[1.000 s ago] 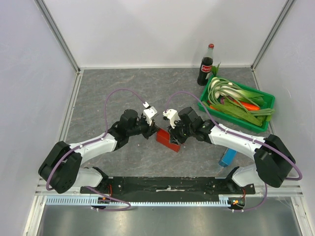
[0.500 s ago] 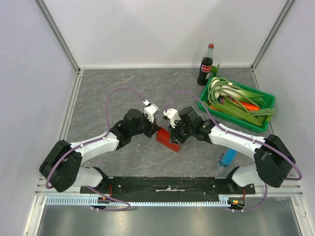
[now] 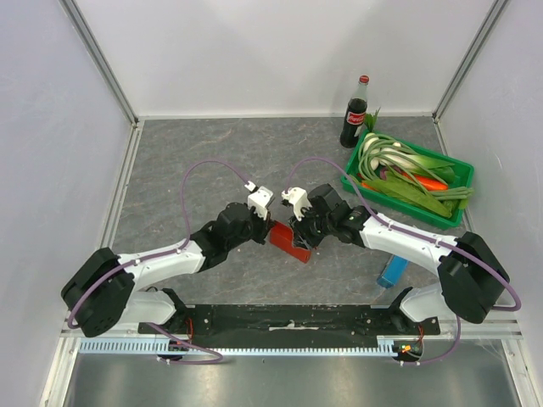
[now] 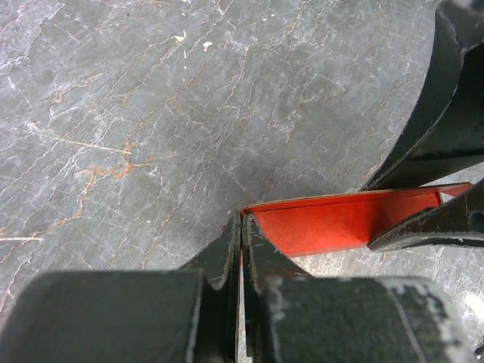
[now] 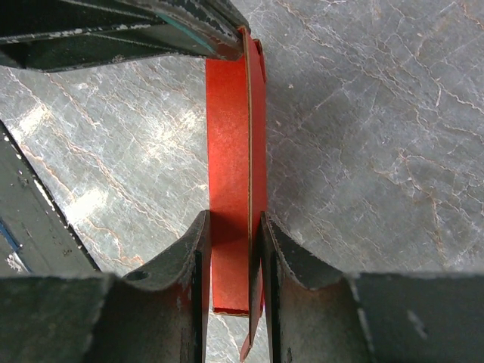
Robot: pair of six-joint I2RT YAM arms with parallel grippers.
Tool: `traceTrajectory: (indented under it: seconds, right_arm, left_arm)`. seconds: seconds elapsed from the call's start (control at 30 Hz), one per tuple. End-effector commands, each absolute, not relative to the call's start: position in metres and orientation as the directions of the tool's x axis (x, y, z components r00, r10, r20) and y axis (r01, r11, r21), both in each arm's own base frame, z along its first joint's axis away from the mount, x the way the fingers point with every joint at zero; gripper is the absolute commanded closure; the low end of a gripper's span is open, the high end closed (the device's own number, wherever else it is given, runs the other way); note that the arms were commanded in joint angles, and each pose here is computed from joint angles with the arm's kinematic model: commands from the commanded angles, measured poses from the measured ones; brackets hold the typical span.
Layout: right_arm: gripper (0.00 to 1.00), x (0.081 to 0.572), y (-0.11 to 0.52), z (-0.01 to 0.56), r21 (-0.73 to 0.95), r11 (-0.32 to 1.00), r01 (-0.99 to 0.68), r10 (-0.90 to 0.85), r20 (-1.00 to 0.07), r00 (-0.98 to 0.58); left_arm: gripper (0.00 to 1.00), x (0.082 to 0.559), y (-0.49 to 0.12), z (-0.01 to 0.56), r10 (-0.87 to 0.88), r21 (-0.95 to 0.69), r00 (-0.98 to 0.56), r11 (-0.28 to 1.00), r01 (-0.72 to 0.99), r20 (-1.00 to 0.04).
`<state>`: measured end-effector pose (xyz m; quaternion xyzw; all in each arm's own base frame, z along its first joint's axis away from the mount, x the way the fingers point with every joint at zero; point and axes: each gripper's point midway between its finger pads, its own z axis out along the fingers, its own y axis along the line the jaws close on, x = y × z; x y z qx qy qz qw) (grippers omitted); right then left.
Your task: Fold the paper box
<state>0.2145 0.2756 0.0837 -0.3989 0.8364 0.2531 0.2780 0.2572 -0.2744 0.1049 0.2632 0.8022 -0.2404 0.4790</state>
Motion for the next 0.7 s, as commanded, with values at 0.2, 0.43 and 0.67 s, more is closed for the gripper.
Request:
traceTrajectory:
  seconds: [0.2, 0.43, 0.67]
  right_arm:
    - [0.84, 0.219, 0.274, 0.083, 0.169, 0.558, -0.813, -0.562, -0.644, -0.519]
    - [0.82, 0.229, 0.278, 0.086, 0.137, 0.554, -0.821, -0.575, -0.651, -0.496]
    - [0.79, 0.241, 0.280, 0.085, 0.089, 0.551, -0.830, -0.596, -0.654, -0.466]
  left_arm:
    - [0.98, 0.237, -0.265, 0.080, 0.178, -0.168, -0.453, 0.764, 0.623, -0.874]
    - [0.98, 0.244, -0.255, 0.069, 0.108, -0.179, -0.500, 0.853, 0.491, -0.859]
    - [0.98, 0.240, -0.238, 0.058, 0.059, -0.167, -0.527, 0.914, 0.371, -0.848]
